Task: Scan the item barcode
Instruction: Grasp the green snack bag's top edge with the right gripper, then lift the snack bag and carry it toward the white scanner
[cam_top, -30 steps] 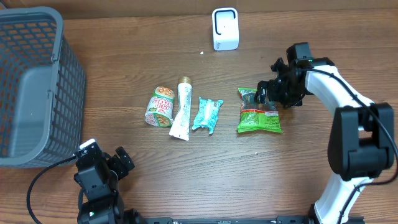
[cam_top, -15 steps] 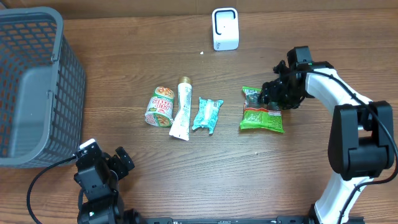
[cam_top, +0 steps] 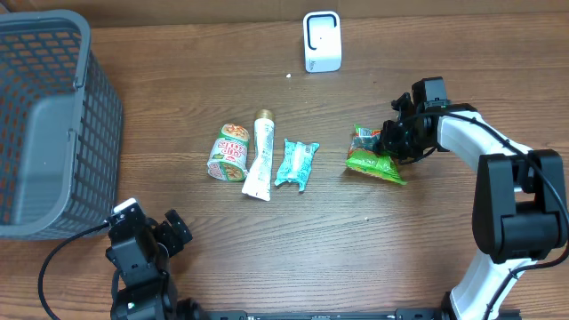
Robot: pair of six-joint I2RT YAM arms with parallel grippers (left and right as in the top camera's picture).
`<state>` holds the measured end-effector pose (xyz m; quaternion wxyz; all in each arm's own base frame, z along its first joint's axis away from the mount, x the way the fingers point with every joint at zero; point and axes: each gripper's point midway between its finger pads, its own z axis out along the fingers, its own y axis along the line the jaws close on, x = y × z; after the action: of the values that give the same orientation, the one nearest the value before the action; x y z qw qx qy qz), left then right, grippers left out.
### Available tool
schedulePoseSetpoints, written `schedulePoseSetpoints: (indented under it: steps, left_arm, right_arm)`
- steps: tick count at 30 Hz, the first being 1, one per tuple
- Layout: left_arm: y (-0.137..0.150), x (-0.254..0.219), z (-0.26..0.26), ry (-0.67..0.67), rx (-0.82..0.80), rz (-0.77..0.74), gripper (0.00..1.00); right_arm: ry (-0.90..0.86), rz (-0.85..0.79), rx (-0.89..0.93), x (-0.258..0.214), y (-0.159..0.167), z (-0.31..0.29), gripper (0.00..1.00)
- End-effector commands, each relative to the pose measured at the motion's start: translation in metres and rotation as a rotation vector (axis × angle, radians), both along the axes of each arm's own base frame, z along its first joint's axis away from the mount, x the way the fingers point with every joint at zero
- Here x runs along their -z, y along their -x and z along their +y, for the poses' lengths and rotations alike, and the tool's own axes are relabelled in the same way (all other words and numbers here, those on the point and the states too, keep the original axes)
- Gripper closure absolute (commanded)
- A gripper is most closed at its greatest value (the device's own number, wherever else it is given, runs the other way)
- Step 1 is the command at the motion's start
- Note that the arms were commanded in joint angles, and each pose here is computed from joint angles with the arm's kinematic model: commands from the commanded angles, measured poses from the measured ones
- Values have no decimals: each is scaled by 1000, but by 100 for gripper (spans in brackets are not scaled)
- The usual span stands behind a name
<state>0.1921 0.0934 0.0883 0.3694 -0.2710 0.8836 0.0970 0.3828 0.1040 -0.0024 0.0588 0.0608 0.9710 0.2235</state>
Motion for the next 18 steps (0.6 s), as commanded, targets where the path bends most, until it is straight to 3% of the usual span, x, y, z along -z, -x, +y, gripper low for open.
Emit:
schedulePoseSetpoints:
  steps: [1, 8, 18]
  left_arm:
    - [-5, -9, -1, 1, 4, -28, 0]
    - [-4, -9, -1, 1, 4, -28, 1]
    - [-5, -9, -1, 1, 4, -28, 0]
  right_arm:
    - [81, 209, 0, 52, 45, -11, 96]
    - [39, 50, -84, -19, 1, -7, 96]
    - [43, -406, -302, -143, -28, 4, 96]
